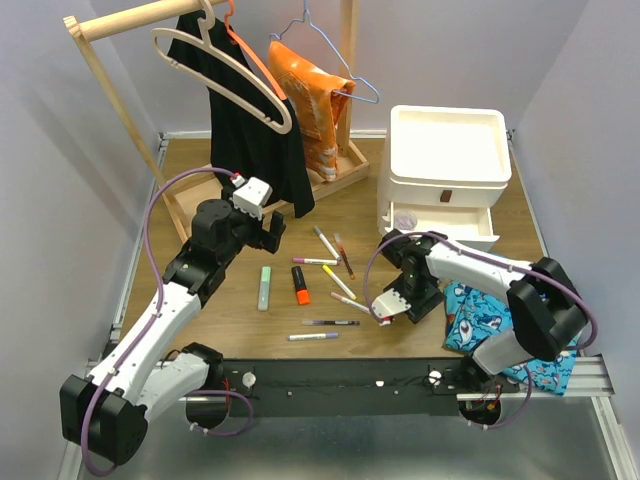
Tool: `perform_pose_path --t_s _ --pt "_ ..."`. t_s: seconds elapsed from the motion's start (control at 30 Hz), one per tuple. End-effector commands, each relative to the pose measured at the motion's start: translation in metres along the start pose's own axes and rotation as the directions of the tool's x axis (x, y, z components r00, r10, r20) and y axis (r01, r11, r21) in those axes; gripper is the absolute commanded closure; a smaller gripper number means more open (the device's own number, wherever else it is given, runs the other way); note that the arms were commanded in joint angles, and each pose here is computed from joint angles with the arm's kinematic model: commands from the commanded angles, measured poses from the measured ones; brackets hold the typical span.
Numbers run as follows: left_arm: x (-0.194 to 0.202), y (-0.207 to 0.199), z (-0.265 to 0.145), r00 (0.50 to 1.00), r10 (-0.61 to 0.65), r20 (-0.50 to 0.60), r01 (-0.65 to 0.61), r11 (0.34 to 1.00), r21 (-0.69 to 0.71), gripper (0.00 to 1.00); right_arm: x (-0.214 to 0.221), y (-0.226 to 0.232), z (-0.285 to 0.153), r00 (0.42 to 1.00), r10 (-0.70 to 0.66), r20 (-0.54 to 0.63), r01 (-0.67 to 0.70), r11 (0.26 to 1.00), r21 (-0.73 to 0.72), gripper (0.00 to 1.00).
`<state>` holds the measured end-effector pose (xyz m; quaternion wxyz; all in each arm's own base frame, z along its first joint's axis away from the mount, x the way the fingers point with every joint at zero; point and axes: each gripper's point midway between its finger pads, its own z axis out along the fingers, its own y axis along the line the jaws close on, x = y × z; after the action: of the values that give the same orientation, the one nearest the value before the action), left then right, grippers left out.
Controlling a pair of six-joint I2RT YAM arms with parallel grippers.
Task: Sort the stationery into containers
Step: Pick up the stationery from the center of the board.
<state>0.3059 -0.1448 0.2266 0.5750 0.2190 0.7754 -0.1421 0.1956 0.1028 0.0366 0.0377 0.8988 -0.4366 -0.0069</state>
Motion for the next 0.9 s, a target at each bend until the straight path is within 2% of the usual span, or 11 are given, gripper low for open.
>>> perform_pose_path --t_s 0.0,0.27,0.47,0.57,0.67,0.7,0.73,0.77,0.8,0.83,0.87 --pt "-0.008 0.001 0.001 0.999 -0.024 0.036 0.024 1.0 0.011 0.01 0.026 -0.001 0.012 0.997 0.018 -0.074 -0.019 1.0 -0.023 0.31" --pt "-0.008 0.001 0.006 0.997 -0.06 0.038 0.06 0.998 0.018 0.01 0.042 -0.013 0.021 0.994 0.058 -0.087 -0.059 0.998 -0.012 0.37" --pt "-0.008 0.003 0.007 0.997 -0.067 0.032 0.066 0.998 0.016 0.01 0.032 -0.014 0.022 0.998 0.05 -0.03 -0.051 0.998 -0.032 0.59" --pt "-0.009 0.004 0.006 0.998 -0.063 0.031 0.063 0.998 0.014 0.01 0.021 -0.015 0.0 0.998 0.046 0.034 -0.045 0.999 -0.025 0.71" --pt "-0.014 0.005 0.006 0.998 -0.058 0.039 0.058 0.998 0.017 0.01 -0.016 -0.031 -0.048 0.974 0.081 0.21 -0.092 0.995 0.044 0.78" --pt "-0.016 0.004 0.005 0.998 -0.057 0.04 0.056 0.998 0.02 0.01 -0.026 -0.04 -0.068 0.958 0.107 0.265 -0.132 0.988 0.078 0.8" --pt "-0.019 0.004 0.005 0.997 -0.055 0.045 0.054 0.998 0.025 0.01 -0.046 -0.045 -0.086 0.904 0.201 0.378 -0.24 0.969 0.06 0.81" --pt "-0.021 0.004 0.005 0.997 -0.051 0.05 0.05 0.998 0.026 0.01 -0.052 -0.068 -0.124 0.866 0.232 0.444 -0.313 0.942 0.117 0.82" --pt "-0.023 0.004 0.005 0.997 -0.049 0.053 0.048 0.998 0.029 0.01 -0.059 -0.076 -0.14 0.827 0.273 0.492 -0.37 0.923 0.11 0.83" --pt "-0.027 0.004 0.005 0.997 -0.049 0.062 0.047 0.998 0.033 0.01 -0.07 -0.079 -0.151 0.753 0.363 0.548 -0.457 0.889 0.039 0.85" --pt "-0.027 0.003 0.006 0.997 -0.048 0.062 0.046 0.998 0.038 0.01 -0.074 -0.09 -0.169 0.711 0.382 0.59 -0.505 0.862 0.052 0.85"
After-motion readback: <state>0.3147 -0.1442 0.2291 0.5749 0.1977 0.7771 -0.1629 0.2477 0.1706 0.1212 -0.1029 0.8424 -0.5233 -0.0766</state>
